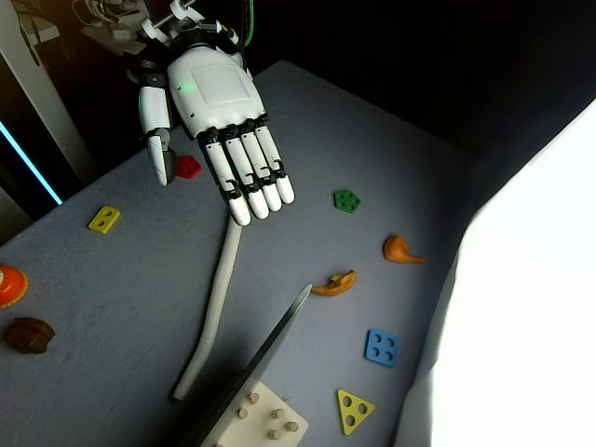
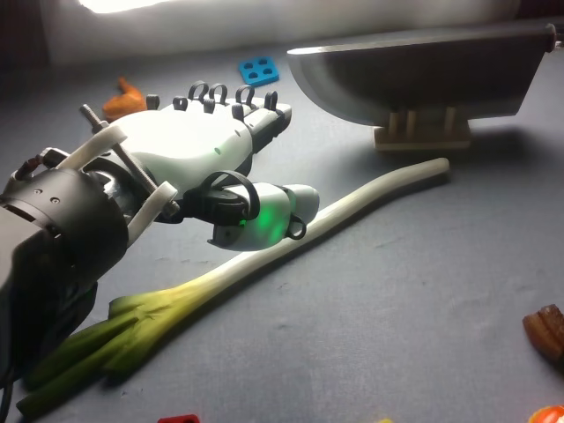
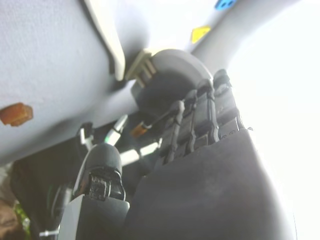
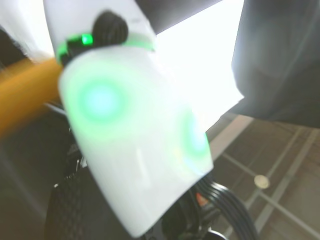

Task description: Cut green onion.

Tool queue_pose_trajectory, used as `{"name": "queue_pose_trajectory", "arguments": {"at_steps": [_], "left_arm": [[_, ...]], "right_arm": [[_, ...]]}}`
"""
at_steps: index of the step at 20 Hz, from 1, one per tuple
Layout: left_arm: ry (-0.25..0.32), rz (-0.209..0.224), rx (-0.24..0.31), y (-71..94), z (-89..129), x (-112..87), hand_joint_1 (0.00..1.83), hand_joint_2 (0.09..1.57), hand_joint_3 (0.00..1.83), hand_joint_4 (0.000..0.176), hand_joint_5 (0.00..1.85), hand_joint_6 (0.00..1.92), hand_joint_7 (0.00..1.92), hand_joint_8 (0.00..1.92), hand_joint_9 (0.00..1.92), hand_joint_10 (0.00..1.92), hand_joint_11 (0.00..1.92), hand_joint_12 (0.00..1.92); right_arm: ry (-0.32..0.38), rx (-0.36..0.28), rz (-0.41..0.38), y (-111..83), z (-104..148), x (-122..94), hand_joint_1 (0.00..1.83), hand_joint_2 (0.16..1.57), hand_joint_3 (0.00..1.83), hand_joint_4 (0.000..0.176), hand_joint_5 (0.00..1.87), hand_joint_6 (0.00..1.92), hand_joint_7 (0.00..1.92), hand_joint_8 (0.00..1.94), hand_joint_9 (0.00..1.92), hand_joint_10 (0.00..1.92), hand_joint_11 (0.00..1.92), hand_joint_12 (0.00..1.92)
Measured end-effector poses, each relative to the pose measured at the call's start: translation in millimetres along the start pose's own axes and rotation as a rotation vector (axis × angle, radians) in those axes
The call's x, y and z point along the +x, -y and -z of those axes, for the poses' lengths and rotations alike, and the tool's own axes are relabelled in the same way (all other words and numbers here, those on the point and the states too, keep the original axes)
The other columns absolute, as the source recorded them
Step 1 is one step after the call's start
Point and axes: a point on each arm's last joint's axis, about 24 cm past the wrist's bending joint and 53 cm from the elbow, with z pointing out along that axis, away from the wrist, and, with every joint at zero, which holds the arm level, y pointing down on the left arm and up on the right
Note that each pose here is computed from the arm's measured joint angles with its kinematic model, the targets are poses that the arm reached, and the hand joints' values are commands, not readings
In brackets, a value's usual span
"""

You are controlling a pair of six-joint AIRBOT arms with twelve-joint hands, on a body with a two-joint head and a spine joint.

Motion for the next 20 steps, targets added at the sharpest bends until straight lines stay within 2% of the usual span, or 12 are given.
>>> {"name": "queue_pose_trajectory", "arguments": {"at_steps": [6, 8, 10, 11, 12, 13, 14, 15, 16, 17, 18, 20], "left_arm": [[0.000, -0.001, 0.001, 0.2, 0, 0.1, 0.00, 1.40, 0.00, 0.000, 0.00, 0.00, 0.00, 0.00, 0.00, 0.00, 0.00, 0.00], [0.000, -0.001, 0.000, 0.1, 0, -0.1, 0.00, 1.40, 0.00, 0.000, 0.01, 0.00, 0.00, 0.00, 0.01, 0.00, 0.00, 0.00], [0.000, -0.002, 0.001, 0.3, 0, -0.1, 0.00, 1.38, 0.00, 0.000, 0.03, 0.01, 0.03, 0.01, 0.05, 0.02, 0.02, 0.01], [0.001, -0.002, 0.001, 0.3, 0, -0.2, 0.00, 1.34, 0.00, 0.000, 0.10, 0.02, 0.15, 0.01, 0.17, 0.02, 0.00, 0.35], [0.004, -0.009, 0.006, 1.4, 0, -0.9, 0.00, 1.32, 0.00, 0.000, 0.14, 0.03, 0.19, 0.01, 0.21, 0.02, 0.00, 0.52], [0.006, -0.015, 0.011, 2.9, 0, -1.2, 0.00, 1.30, 0.00, 0.000, 0.25, 0.05, 0.32, 0.03, 0.32, 0.05, 0.00, 0.73], [0.006, -0.018, 0.014, 4.0, 1, -0.9, 0.00, 1.28, 0.00, 0.000, 0.48, 0.06, 0.63, 0.06, 0.58, 0.10, 0.07, 1.15], [0.005, -0.017, 0.013, 3.8, 1, -0.4, 0.00, 1.28, 0.00, 0.000, 0.48, 0.06, 0.63, 0.06, 0.58, 0.10, 0.07, 1.15], [0.005, -0.013, 0.009, 3.0, 1, -0.3, 0.00, 1.29, 0.00, 0.000, 0.74, 0.10, 0.90, 0.11, 0.83, 0.23, 0.25, 1.33], [0.009, -0.014, 0.007, 2.6, 1, -1.3, 0.00, 1.30, 0.00, 0.000, 0.90, 0.05, 1.03, 0.12, 0.87, 0.48, 0.32, 1.45], [0.009, -0.015, 0.005, 1.6, 1, -1.1, 0.00, 1.31, 0.00, 0.000, 1.01, 0.09, 0.98, 0.51, 0.77, 1.00, 0.36, 1.62], [0.014, -0.009, -0.010, -2.0, 1, -1.8, 0.04, 1.32, 0.00, 0.000, 1.07, 0.23, 0.88, 0.98, 0.70, 1.36, 0.38, 1.81]], "right_arm": [[-0.079, -0.088, 0.009, -62.6, 23, -9, 1.09, 0.95, 0.00, 0.051, 0.00, 0.00, 0.00, 0.00, 0.00, 0.00, 0.00, 0.00], [-0.086, -0.098, -0.015, -80.4, 29, -17, 0.55, 1.06, 0.02, 0.006, 0.00, 0.00, 0.00, 0.00, 0.00, 0.00, 0.00, 0.00], [-0.089, -0.112, -0.020, -94.9, 35, -26, 0.35, 1.09, 0.03, 0.000, 0.00, 0.00, 0.01, 0.01, 0.00, 0.00, 0.00, 0.00], [-0.095, -0.126, -0.014, -101.8, 38, -28, 0.20, 1.10, 0.01, 0.000, 0.15, 0.03, 0.17, 0.03, 0.10, 0.02, 0.00, 0.11], [-0.103, -0.138, -0.011, -111.3, 42, -30, 0.16, 1.12, 0.01, 0.000, 0.25, 0.05, 0.27, 0.03, 0.17, 0.04, 0.00, 0.27], [-0.110, -0.147, -0.004, -116.3, 46, -31, 0.10, 1.13, 0.00, 0.000, 0.49, 0.10, 0.58, 0.04, 0.46, 0.13, 0.00, 1.03], [-0.120, -0.184, 0.021, -126.4, 55, -34, 0.01, 1.16, 0.00, 0.000, 0.79, 0.22, 0.91, 0.14, 0.71, 0.54, 0.16, 1.55], [-0.123, -0.203, 0.028, -132.1, 60, -36, 0.01, 1.16, 0.00, 0.000, 0.79, 0.22, 0.91, 0.14, 0.71, 0.54, 0.16, 1.55], [-0.122, -0.235, 0.035, -140.8, 68, -40, 0.08, 1.17, 0.00, 0.000, 0.94, 0.42, 0.95, 0.53, 0.68, 1.08, 0.28, 1.81], [-0.121, -0.258, 0.038, -147.7, 73, -43, 0.12, 1.17, 0.00, 0.000, 0.97, 0.50, 0.91, 0.75, 0.65, 1.27, 0.32, 1.90], [-0.114, -0.276, 0.037, -153.2, 78, -47, 0.15, 1.19, 0.00, 0.000, 0.96, 0.68, 0.92, 0.93, 0.69, 1.37, 0.39, 1.92], [-0.116, -0.307, 0.044, -159.8, 85, -50, 0.10, 1.23, 0.01, 0.000, 0.90, 0.96, 0.94, 1.10, 0.73, 1.48, 0.45, 1.92]]}}
